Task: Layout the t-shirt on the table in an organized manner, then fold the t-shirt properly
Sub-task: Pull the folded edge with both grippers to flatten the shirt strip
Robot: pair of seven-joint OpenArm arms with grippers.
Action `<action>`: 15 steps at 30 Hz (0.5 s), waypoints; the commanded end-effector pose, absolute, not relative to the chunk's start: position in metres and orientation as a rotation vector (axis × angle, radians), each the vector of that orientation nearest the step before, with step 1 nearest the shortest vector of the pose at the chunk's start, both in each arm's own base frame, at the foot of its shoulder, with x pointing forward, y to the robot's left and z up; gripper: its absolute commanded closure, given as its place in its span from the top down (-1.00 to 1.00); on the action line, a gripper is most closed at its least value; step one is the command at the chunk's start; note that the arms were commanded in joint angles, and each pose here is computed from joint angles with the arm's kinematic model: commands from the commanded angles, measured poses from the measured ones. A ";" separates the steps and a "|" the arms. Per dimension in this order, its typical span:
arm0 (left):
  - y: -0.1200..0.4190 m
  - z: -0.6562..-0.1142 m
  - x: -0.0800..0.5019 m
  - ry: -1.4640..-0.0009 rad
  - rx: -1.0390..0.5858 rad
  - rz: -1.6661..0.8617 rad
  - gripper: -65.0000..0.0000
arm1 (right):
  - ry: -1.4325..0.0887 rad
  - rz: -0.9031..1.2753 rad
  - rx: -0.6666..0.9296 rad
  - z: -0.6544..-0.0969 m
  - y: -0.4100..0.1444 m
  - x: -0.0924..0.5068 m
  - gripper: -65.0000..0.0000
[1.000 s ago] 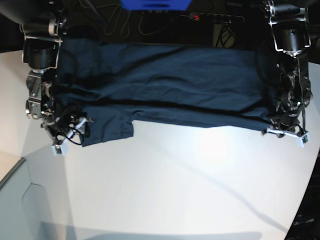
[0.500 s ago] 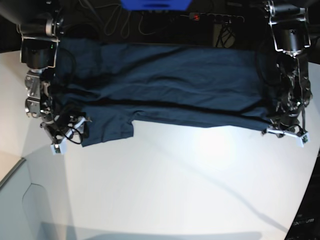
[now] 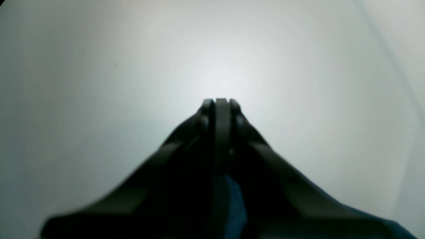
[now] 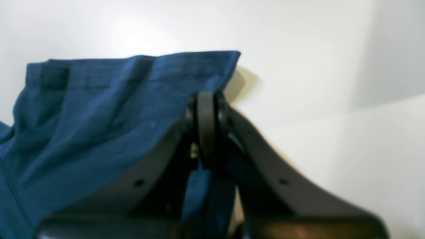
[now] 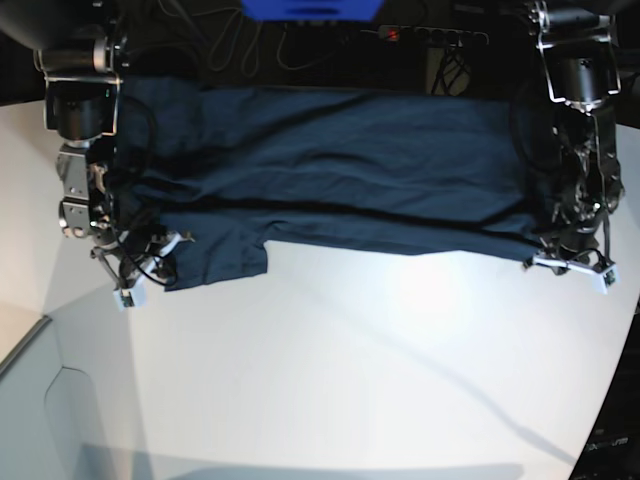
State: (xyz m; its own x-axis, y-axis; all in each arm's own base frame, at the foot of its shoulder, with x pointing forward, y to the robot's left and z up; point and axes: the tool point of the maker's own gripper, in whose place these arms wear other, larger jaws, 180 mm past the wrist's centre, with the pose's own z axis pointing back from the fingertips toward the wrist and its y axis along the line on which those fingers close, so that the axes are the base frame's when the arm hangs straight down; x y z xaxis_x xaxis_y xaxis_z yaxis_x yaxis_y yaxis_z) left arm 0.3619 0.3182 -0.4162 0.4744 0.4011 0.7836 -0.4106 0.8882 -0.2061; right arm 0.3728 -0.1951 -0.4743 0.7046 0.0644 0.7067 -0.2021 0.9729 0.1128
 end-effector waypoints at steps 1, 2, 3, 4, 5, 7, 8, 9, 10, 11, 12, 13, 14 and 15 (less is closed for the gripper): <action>0.327 -0.397 0.373 -1.017 0.025 0.492 -1.00 | -0.764 0.167 0.166 -0.468 -0.200 0.380 -1.00; 0.327 -0.395 0.375 -1.022 0.024 0.491 -1.00 | -0.783 0.172 0.158 -0.460 -0.202 0.386 -1.00; 0.327 -0.393 0.375 -1.029 0.024 0.490 -1.00 | -0.805 0.178 0.155 -0.453 -0.201 0.391 -1.00; 0.327 -0.392 0.376 -1.030 0.024 0.490 -1.00 | -0.832 0.185 0.151 -0.444 -0.200 0.397 -1.00; 0.327 -0.391 0.377 -1.033 0.023 0.490 -1.00 | -0.862 0.196 0.145 -0.434 -0.200 0.402 -1.00; 0.328 -0.390 0.378 -1.037 0.024 0.490 -1.00 | -0.917 0.219 0.131 -0.414 -0.198 0.409 -1.00; 0.328 -0.389 0.379 -1.038 0.023 0.490 -1.00 | -0.935 0.228 0.125 -0.407 -0.197 0.410 -1.00; 0.328 -0.389 0.379 -1.038 0.023 0.490 -1.00 | -0.956 0.238 0.121 -0.399 -0.196 0.413 -1.00; 0.328 -0.389 0.379 -1.040 0.023 0.489 -1.00 | -0.981 0.249 0.115 -0.390 -0.194 0.415 -1.00; 0.327 -0.387 0.380 -1.043 0.022 0.487 -1.00 | -1.001 0.257 0.111 -0.383 -0.193 0.416 -1.00; 0.327 -0.384 0.382 -1.053 0.021 0.485 -1.00 | -1.010 0.263 0.109 -0.380 -0.192 0.415 -1.00; 0.326 -0.380 0.384 -1.065 0.020 0.480 -1.00 | -1.024 0.269 0.106 -0.376 -0.191 0.416 -1.00; 0.326 -0.377 0.385 -1.074 0.020 0.478 -1.00 | -1.038 0.274 0.103 -0.371 -0.190 0.416 -1.00; 0.326 -0.374 0.386 -1.085 0.020 0.476 -1.00 | -1.052 0.276 0.102 -0.366 -0.190 0.418 -1.00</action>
State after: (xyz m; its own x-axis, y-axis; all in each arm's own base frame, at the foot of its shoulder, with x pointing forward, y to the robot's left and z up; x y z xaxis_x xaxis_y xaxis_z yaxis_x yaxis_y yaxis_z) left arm 0.3728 0.3172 -0.3978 0.4374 0.3853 0.8125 -0.3916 0.8950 -0.2136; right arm 0.4025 -0.1855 -0.3902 0.5287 0.1828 0.8289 -0.2830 0.9586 -0.0310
